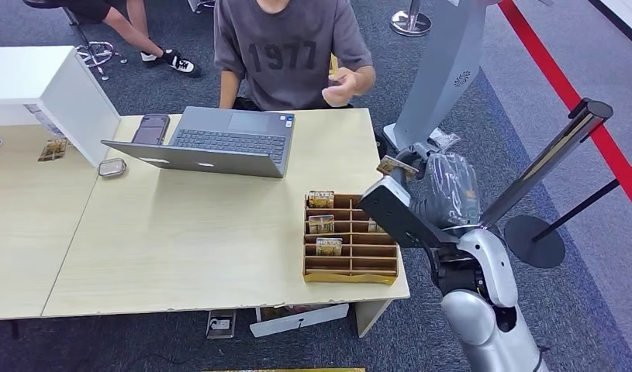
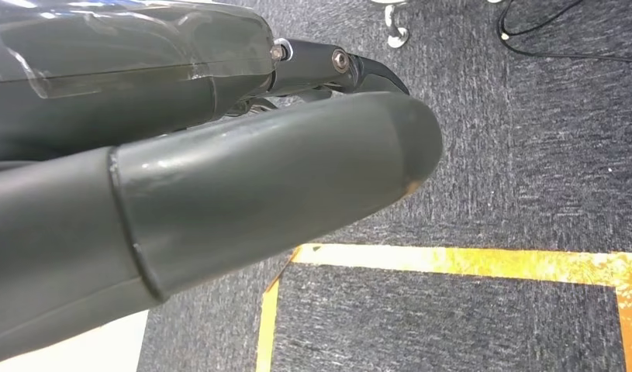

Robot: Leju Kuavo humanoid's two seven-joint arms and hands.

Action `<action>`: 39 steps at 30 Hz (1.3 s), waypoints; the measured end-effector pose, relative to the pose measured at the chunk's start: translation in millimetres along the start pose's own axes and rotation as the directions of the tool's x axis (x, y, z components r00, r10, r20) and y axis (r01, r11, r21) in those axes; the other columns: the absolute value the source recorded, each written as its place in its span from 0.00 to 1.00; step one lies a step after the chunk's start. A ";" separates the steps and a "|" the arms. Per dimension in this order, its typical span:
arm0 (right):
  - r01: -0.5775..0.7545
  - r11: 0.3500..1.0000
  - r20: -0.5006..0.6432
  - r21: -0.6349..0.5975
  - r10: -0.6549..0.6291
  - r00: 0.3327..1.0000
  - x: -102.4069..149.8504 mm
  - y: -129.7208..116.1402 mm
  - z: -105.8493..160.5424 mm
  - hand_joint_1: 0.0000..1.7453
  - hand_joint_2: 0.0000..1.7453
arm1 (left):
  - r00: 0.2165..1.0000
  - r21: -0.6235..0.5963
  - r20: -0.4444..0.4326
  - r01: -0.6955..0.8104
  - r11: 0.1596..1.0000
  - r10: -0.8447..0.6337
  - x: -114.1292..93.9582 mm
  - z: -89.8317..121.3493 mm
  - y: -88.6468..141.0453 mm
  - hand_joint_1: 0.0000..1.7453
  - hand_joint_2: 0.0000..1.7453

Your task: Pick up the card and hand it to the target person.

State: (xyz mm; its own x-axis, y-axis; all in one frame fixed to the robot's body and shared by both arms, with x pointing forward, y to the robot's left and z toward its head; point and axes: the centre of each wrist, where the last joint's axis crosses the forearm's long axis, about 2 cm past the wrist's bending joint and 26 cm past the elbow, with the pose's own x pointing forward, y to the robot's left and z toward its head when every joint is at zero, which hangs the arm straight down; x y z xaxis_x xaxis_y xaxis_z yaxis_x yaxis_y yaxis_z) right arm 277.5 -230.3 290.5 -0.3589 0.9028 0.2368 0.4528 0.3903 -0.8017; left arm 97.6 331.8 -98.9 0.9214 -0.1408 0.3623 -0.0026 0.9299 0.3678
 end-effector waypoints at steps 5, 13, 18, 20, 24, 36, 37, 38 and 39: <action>-0.054 0.996 0.009 -0.065 0.054 0.998 -6.1 1.0 -29.5 0.90 1.00 | 0.999 -0.006 0.029 0.023 1.000 -0.023 2.4 -0.4 -0.2 0.00 0.00; -0.130 0.991 -0.023 -0.010 0.130 0.991 -21.4 28.7 -54.5 0.89 1.00 | 0.998 -0.014 0.045 0.037 0.999 -0.037 2.9 -0.4 -0.5 0.00 0.00; -0.187 0.982 -0.036 0.035 0.189 0.981 -27.5 41.8 -59.0 0.91 1.00 | 0.998 -0.015 0.055 0.043 0.999 -0.042 2.9 -0.4 -0.5 0.00 0.00; -0.199 0.979 -0.042 0.052 0.201 0.979 -29.8 47.5 -61.1 0.90 1.00 | 0.997 -0.015 0.059 0.046 0.999 -0.045 2.9 -0.4 -0.5 0.00 0.00; -0.211 0.973 -0.060 0.097 0.217 0.974 -35.3 63.1 -61.1 0.88 1.00 | 0.996 -0.016 0.064 0.056 0.998 -0.055 2.9 -0.4 -0.6 0.00 0.00; -0.166 0.964 -0.089 0.209 0.188 0.978 -40.6 94.0 -47.8 0.00 0.75 | 0.997 -0.010 0.058 0.057 0.998 -0.056 3.0 -0.2 -1.1 0.00 0.00; -0.156 0.963 -0.092 0.218 0.179 0.979 -39.7 96.1 -45.8 0.00 0.50 | 0.997 -0.011 0.058 0.057 0.998 -0.056 3.0 -0.2 -1.2 0.00 0.00; -0.145 0.963 -0.096 0.227 0.170 0.981 -38.7 98.3 -43.6 0.00 0.25 | 0.997 -0.011 0.058 0.056 0.998 -0.055 3.0 -0.1 -1.4 0.00 0.00; -0.132 0.963 -0.100 0.235 0.159 0.982 -37.6 100.3 -41.4 0.00 0.00 | 0.997 -0.012 0.057 0.055 0.998 -0.054 3.0 0.0 -1.6 0.00 0.00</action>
State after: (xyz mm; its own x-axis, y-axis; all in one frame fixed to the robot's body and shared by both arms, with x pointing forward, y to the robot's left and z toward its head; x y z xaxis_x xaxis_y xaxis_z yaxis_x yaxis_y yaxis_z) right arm 370.2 -217.6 223.9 -0.1987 0.9669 0.1602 0.2918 0.2144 -0.9321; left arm 100.4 329.9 -98.4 0.8964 -0.2103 0.3902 0.0527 0.9246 0.3772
